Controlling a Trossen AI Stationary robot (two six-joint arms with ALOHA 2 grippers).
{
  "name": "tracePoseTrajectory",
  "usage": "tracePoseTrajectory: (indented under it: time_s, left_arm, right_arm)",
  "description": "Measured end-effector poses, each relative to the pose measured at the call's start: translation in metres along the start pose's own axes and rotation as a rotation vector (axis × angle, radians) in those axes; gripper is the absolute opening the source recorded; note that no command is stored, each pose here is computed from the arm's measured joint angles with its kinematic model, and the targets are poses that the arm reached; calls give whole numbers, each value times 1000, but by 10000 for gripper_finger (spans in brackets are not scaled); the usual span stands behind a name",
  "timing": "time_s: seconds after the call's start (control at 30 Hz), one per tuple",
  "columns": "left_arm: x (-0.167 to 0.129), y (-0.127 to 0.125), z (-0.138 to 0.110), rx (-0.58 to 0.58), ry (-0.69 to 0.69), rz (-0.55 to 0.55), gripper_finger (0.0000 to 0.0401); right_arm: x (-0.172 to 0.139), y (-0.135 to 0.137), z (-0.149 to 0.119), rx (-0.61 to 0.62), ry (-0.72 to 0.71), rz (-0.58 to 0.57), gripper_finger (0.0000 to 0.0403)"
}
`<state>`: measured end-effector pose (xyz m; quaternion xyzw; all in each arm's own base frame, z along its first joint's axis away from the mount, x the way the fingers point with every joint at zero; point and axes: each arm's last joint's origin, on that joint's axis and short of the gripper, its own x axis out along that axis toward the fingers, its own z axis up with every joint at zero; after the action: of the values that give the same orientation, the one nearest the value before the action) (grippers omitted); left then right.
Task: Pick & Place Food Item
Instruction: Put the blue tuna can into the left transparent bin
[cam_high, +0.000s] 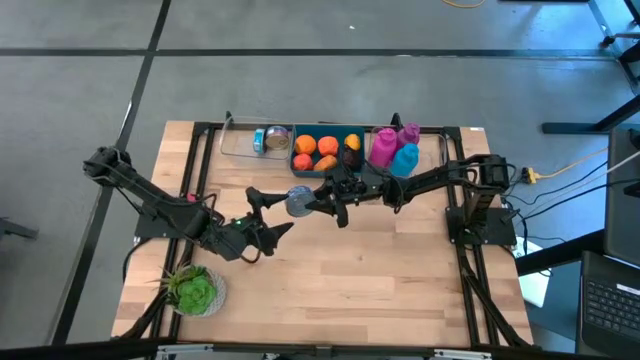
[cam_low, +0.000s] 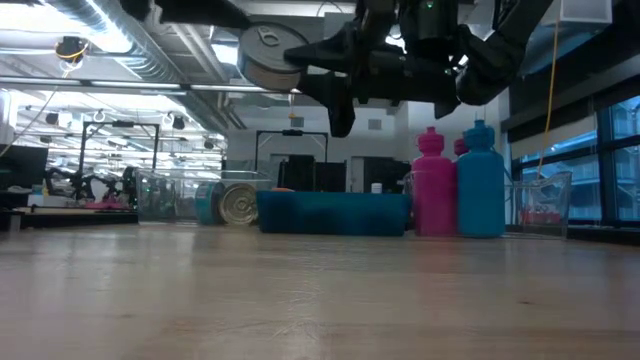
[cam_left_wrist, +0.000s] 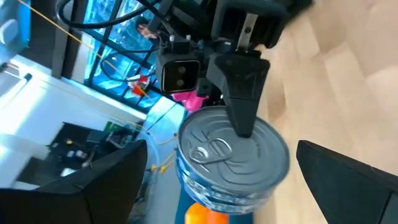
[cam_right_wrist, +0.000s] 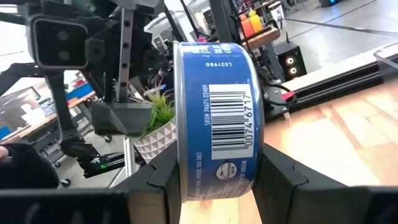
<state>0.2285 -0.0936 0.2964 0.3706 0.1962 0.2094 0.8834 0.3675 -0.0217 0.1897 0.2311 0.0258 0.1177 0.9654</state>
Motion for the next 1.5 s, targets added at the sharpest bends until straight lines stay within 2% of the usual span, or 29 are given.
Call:
tracePoseTrajectory:
  time_s: [0.37, 0.57, 0.9, 1.0, 1.27, 1.5]
  left_arm:
    - [-35, 21, -8, -250, -48, -92, 400]
    - [-42, 23, -11, -333, -60, -148, 400]
    - [-41, 24, -6, -489, -89, -171, 400]
    - [-41, 24, -7, -492, -84, -169, 400]
    - [-24, 24, -26, -584, 73, -147, 400]
    - [-6, 18, -36, -664, 51, -257, 400]
  right_arm:
    - [-1, -1, 3, -39, 5, -5, 143]
    - [-2, 0, 3, -69, 29, -16, 143]
    - [3, 1, -2, -200, 106, -104, 143]
    - [10, 4, 2, -257, 140, -102, 143]
    - [21, 17, 5, -332, 204, -78, 143]
    - [27, 26, 5, -352, 220, -96, 143]
